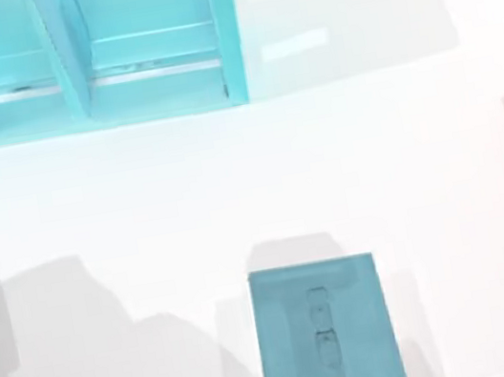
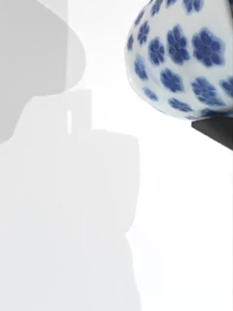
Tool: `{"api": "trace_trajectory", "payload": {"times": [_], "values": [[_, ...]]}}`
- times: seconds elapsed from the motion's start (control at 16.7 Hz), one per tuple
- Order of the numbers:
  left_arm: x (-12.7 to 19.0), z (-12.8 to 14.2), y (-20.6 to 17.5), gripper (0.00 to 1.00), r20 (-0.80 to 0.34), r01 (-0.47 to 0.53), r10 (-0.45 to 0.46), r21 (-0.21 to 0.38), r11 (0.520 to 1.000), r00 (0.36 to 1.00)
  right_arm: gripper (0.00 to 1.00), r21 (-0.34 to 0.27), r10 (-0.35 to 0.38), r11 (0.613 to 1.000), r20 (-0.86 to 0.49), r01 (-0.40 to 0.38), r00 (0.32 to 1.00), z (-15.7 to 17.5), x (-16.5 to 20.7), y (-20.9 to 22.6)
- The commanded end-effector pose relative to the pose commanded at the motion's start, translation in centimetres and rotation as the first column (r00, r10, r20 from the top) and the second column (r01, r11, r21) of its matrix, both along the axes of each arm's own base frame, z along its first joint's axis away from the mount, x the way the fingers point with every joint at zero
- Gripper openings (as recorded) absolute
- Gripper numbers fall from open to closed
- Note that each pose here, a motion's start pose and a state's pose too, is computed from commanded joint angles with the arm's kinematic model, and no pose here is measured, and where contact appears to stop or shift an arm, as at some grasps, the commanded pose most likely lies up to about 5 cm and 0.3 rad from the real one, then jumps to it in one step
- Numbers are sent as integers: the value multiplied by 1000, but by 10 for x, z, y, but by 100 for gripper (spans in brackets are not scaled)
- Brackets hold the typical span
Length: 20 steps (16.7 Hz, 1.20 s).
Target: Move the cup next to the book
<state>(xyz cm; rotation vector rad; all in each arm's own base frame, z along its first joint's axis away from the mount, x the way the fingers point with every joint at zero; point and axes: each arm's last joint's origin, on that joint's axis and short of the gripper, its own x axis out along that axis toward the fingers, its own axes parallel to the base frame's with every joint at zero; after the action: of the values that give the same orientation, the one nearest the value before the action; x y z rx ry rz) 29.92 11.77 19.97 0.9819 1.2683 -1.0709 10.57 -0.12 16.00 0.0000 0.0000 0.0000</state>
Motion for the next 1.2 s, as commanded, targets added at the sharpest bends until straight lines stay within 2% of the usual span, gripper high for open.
{"api": "trace_trajectory", "payload": {"times": [0.18, 0.3, 0.42, 0.6, 0.84, 0.96, 1.08, 1.2], "values": [[4, -2, -55, 0, -72, -131, 127, -42, 991, 989, 100, 0, 0, 1000, 0, 0, 1000, 0, 0, 0], [2, -5, -93, 0, -140, -229, 220, -46, 972, 965, 100, 0, 0, 1000, 0, 0, 1000, 0, 0, 0], [-5, -6, -129, 0, -209, -330, 319, -22, 944, 925, 100, 0, 0, 1000, 0, 0, 1000, 0, 0, 0], [-22, -7, -179, 0, -277, -477, 475, 62, 876, 835, 100, 0, 0, 1000, 0, 0, 1000, 0, 0, 0], [-50, -1, -234, 0, -260, -649, 679, 199, 734, 687, 100, 0, 0, 1000, 0, 0, 1000, 0, 0, 0], [-65, 5, -255, 0, -208, -724, 763, 241, 646, 612, 100, 0, 0, 1000, 0, 0, 1000, 0, 0, 0], [-79, 13, -274, 0, -146, -792, 831, 254, 556, 537, 100, 0, 0, 1000, 0, 0, 1000, 0, 0, 0], [-92, 21, -289, 0, -86, -851, 882, 236, 469, 463, 100, 0, 0, 1000, 0, 0, 1000, 0, 0, 0]]}}
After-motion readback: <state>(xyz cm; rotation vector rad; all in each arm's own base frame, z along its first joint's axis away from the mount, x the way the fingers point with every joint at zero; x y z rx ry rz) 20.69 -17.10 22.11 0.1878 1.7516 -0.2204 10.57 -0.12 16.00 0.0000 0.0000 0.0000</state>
